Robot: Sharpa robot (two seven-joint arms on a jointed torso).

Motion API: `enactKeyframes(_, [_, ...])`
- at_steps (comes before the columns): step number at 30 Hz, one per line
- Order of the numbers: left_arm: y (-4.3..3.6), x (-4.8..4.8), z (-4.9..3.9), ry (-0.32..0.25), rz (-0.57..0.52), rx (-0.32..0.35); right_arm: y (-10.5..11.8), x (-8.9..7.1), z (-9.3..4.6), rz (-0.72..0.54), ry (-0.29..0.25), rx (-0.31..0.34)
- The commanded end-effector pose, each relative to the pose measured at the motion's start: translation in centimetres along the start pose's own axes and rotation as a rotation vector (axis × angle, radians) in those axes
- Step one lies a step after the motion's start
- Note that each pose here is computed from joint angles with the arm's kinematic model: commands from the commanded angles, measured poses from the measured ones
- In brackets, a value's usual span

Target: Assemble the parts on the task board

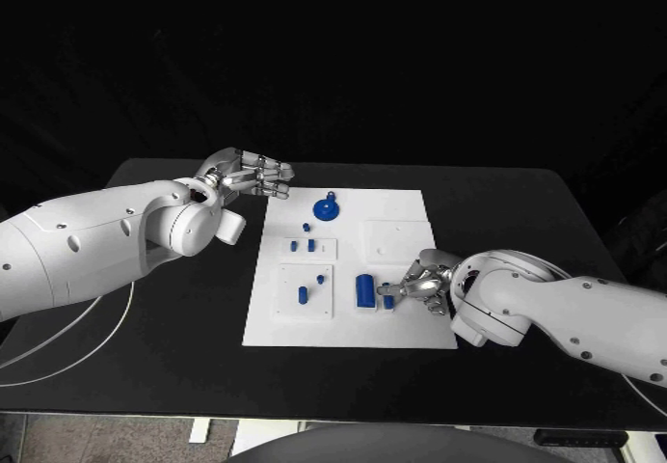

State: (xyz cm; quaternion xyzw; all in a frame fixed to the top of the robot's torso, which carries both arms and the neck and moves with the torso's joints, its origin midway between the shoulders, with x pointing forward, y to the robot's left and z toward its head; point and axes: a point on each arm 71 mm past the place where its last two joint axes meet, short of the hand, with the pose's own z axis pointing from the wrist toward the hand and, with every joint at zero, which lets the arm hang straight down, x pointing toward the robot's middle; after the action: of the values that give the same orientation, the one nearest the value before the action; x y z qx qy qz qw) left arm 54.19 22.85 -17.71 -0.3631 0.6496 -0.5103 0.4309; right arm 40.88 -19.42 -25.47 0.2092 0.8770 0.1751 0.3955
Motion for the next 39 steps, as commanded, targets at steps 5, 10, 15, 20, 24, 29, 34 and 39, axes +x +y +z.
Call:
enactKeyframes(5, [-0.07, 0.17, 0.0, 0.014, -0.005, 0.005, -0.3, 0.3, -0.3, -0.026, 0.025, -0.002])
enactKeyframes(10, [-0.07, 0.17, 0.01, 0.014, -0.005, 0.004, -0.3, 0.3, -0.5, -0.028, 0.027, -0.005])
enactKeyframes(15, [-0.08, 0.2, 0.01, 0.015, -0.005, 0.004, -0.4, 0.2, -0.6, -0.029, 0.026, -0.006])
enactKeyframes(20, [-0.08, 0.23, 0.02, 0.016, -0.005, 0.004, -0.6, 0.0, -0.4, -0.034, 0.016, -0.006])
enactKeyframes(24, [-0.09, 0.27, 0.03, 0.017, -0.006, 0.004, -0.9, -0.3, -0.3, -0.034, 0.001, -0.007])
enactKeyframes(29, [-0.11, 0.22, 0.07, 0.015, -0.005, 0.008, -1.2, -1.1, 0.0, -0.022, -0.024, -0.057])
enactKeyframes(34, [-0.11, -0.16, 0.14, 0.001, -0.006, 0.017, -0.6, -3.5, 0.5, 0.057, -0.068, -0.21])
enactKeyframes(39, [-0.04, -0.73, 0.3, -0.018, -0.015, 0.021, 0.2, -7.3, 1.5, 0.163, -0.133, -0.387])
